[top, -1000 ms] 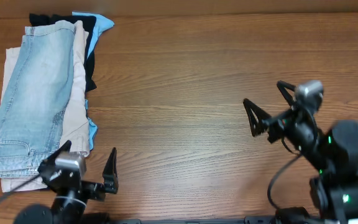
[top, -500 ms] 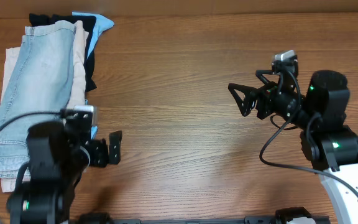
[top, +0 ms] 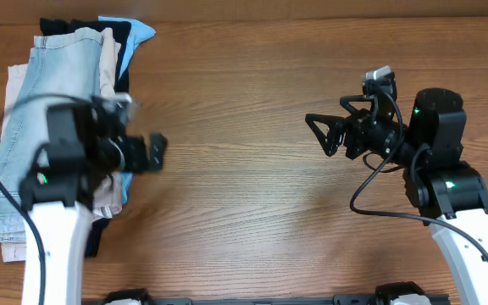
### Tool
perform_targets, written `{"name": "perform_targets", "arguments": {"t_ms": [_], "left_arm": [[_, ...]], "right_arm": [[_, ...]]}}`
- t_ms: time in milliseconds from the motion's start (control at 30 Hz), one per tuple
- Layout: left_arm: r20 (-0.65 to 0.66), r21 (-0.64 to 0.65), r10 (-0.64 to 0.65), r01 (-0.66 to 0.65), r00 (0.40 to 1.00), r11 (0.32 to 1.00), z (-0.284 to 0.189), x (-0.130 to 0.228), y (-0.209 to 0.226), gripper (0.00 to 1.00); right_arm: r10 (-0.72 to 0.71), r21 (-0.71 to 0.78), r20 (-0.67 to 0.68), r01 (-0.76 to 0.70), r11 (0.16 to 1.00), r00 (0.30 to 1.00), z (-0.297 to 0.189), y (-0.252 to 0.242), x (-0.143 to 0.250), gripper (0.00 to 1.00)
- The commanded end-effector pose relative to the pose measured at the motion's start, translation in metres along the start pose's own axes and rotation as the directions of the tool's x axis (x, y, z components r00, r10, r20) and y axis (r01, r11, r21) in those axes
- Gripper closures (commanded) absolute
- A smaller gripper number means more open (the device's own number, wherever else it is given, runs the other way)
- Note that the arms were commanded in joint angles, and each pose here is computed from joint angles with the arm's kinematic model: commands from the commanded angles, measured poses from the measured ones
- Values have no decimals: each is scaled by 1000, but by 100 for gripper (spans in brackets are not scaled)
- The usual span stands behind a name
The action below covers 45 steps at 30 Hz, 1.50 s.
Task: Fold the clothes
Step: 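Move the left gripper to the denim shorts on top of the stack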
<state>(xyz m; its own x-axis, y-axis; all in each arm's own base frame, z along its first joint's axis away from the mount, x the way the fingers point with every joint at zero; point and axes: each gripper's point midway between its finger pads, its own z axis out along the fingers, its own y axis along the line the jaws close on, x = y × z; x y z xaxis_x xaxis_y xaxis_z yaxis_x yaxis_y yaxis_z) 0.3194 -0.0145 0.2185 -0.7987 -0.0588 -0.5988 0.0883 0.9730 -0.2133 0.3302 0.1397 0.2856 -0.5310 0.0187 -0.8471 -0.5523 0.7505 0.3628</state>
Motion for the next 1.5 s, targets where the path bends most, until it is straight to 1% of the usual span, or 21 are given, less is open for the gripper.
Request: {"name": "perform_targets", "arguments": {"t_ms": [0,67,133,200,267,333,400,467,600,733,767,900,967,1000,1133,1267,1300,1433,1467], "left_arm": [[3,-51,-42,42,999,998,1,-39,39,1],[-26,-93,-71,68,997,993,8,-48,62,2],[-60,-170,-113,101,992,980,17,-52,92,3],[-95,-233,-143,117,985,965,27,-51,115,6],[-136,-274,-158,116,978,955,40,-46,131,7],[-192,-293,-159,98,968,951,56,-35,143,7],[-251,-317,-169,84,953,945,68,-22,152,10],[-307,-359,-190,71,932,931,77,-8,163,16],[-392,-438,-223,32,892,898,88,15,184,21],[-411,-466,-230,13,882,885,90,20,192,23],[-410,-469,-229,11,883,883,90,20,192,25],[-406,-479,-228,7,885,878,91,19,195,39],[-412,-477,-230,7,882,879,94,23,195,45],[-425,-475,-233,4,875,880,95,29,194,50],[-456,-479,-246,-3,855,878,101,47,196,49],[-464,-480,-253,-1,849,877,108,57,199,48],[-464,-480,-253,-1,849,877,108,57,199,54],[-447,-483,-248,1,859,875,107,49,200,93],[-441,-485,-248,3,863,874,107,46,200,96]], "right_arm": [[-10,39,14,9,999,1000,3,-7,-10,1],[-1,40,2,1,999,1000,6,-10,-7,2],[10,42,-15,-10,999,1000,10,-13,-3,4],[23,44,-32,-22,999,999,15,-16,2,6],[36,46,-50,-34,998,998,19,-20,6,7],[49,49,-68,-46,998,996,23,-23,11,8],[61,51,-84,-56,997,995,27,-27,15,9],[75,55,-105,-70,996,992,32,-31,21,12],[105,63,-146,-97,993,984,39,-37,33,14],[131,69,-174,-120,990,976,45,-42,42,17],[138,71,-179,-127,989,974,46,-43,44,17],[142,72,-184,-130,989,973,47,-44,46,19],[141,72,-183,-130,989,973,47,-44,45,20],[141,73,-184,-130,989,973,47,-44,46,20],[141,73,-184,-130,989,973,47,-44,46,21],[141,73,-184,-130,989,973,47,-44,46,21],[142,73,-184,-130,989,973,47,-44,46,21],[141,73,-183,-129,989,973,47,-44,45,21],[141,73,-183,-129,989,973,47,-44,45,21]]}}
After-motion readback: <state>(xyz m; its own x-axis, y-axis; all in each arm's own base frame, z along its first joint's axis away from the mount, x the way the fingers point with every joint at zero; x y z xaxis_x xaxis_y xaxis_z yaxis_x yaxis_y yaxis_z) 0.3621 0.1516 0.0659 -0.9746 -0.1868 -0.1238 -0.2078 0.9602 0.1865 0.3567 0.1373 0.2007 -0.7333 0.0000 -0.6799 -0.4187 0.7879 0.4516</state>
